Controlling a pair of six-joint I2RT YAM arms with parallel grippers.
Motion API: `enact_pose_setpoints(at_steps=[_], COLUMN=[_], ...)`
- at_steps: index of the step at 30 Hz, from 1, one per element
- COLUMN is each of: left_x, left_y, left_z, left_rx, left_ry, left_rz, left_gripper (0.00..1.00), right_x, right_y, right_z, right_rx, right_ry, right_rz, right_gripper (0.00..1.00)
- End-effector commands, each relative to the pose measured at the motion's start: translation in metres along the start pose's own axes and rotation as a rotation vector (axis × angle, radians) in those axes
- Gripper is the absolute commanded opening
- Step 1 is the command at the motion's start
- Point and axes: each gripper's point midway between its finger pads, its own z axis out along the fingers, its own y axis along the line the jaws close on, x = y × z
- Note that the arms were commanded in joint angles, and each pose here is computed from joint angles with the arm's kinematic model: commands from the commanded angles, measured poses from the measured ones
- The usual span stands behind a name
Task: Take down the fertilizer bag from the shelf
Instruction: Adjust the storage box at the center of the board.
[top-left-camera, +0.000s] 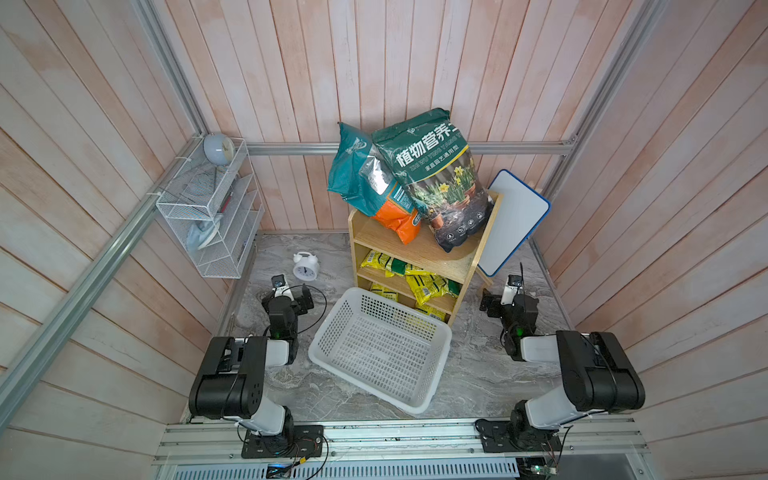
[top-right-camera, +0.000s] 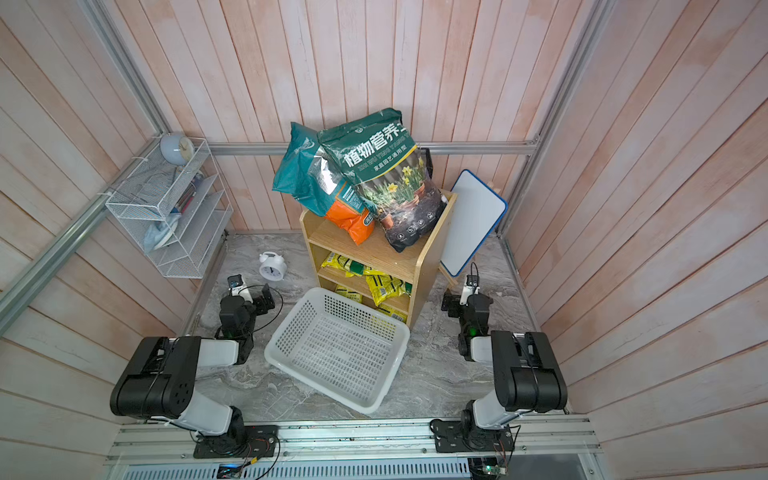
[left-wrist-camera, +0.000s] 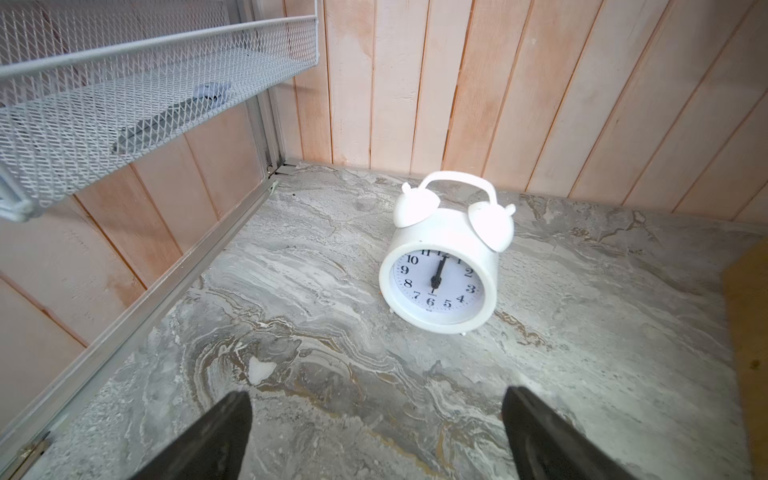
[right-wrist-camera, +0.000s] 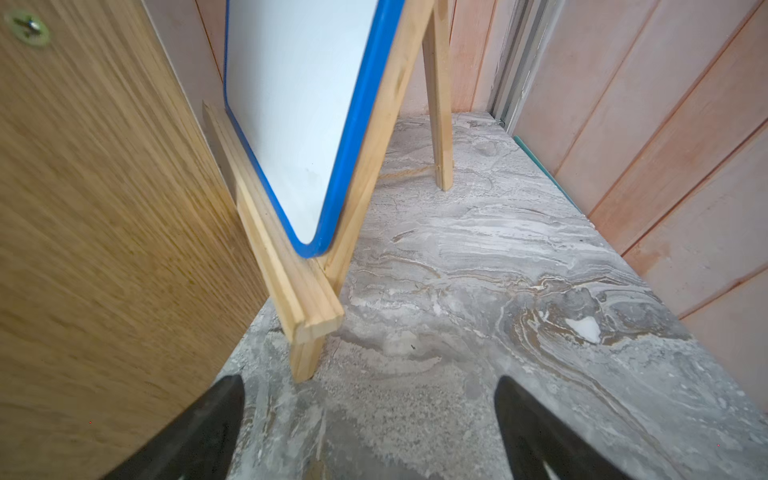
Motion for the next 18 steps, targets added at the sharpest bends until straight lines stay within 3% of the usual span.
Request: enact_pose_setpoints(at_steps=[1,18], left_x=[0.0016,0.0011], left_y=[0.0005,0.0024], left_z=[-0.0005,0.0008], left_rx=[-0.009,-0.017], left_ry=[-0.005,-0.002], left_rz=[0.017,0.008], left_gripper=[1.0,1.0], right_x=[-0.0001,-0.0005], right_y=[0.0032,0.0006], right_z=[0.0019,0.0027], right_rx=[-0.013,-0.024], right_ry=[-0.006,-0.002], right_rz=[-0.012,0.01], right_gripper=[0.98,0.98])
